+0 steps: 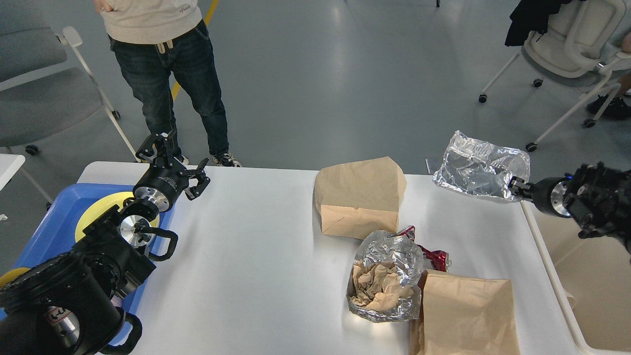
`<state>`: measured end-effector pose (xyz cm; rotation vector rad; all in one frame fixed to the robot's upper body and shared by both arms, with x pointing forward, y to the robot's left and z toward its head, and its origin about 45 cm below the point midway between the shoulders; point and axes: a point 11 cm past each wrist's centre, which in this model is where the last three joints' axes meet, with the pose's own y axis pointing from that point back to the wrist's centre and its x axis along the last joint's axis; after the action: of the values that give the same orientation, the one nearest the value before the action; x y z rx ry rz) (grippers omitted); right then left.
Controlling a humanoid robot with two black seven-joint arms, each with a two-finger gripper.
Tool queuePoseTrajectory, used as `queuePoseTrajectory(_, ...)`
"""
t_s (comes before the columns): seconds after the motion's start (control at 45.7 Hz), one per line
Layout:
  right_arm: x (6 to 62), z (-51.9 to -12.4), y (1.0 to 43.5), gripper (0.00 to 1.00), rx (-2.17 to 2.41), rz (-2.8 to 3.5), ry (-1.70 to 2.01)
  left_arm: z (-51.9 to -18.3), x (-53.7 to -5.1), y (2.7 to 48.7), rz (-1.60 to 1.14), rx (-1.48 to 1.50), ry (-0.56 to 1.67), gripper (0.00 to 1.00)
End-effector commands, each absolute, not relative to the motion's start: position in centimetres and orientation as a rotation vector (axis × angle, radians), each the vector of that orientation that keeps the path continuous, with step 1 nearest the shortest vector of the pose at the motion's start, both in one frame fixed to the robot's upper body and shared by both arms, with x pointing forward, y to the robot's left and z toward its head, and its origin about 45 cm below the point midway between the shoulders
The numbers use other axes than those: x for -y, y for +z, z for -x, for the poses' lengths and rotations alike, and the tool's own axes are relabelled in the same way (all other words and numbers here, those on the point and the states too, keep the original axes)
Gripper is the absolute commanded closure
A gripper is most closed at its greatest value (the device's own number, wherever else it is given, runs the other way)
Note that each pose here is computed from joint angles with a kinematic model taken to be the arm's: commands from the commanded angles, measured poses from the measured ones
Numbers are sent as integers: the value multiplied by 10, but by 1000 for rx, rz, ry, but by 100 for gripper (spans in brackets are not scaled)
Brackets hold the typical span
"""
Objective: Tidy desktop
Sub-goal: 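Lift the foil wrapper and drop it into the white bin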
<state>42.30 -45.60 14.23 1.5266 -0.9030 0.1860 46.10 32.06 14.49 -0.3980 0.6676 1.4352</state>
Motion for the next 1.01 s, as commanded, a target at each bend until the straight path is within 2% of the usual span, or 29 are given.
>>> queuePoseTrajectory(0.0,462,-444,199,100,888,-1584,137,-461,-321,145,397,-668,1436,4)
queuePoseTrajectory(0.35,464,-473,367,100,881,-1642,179,-461,-320,145,398,-668,1435,4)
queuePoseTrajectory(0.525,461,-475,416,100,902,-1649,227,-461,-320,145,398,-668,1435,4)
queuePoseTrajectory(0.657,472,-473,411,100,928,-1615,230,-461,-320,145,398,-668,1435,4)
queuePoseTrajectory(0.832,524,-452,340,100,1005,-1482,186,-461,-320,145,398,-668,1435,4)
queuePoseTrajectory(0.985,590,-405,288,100,1115,-1326,150,-461,-320,145,398,-668,1435,4)
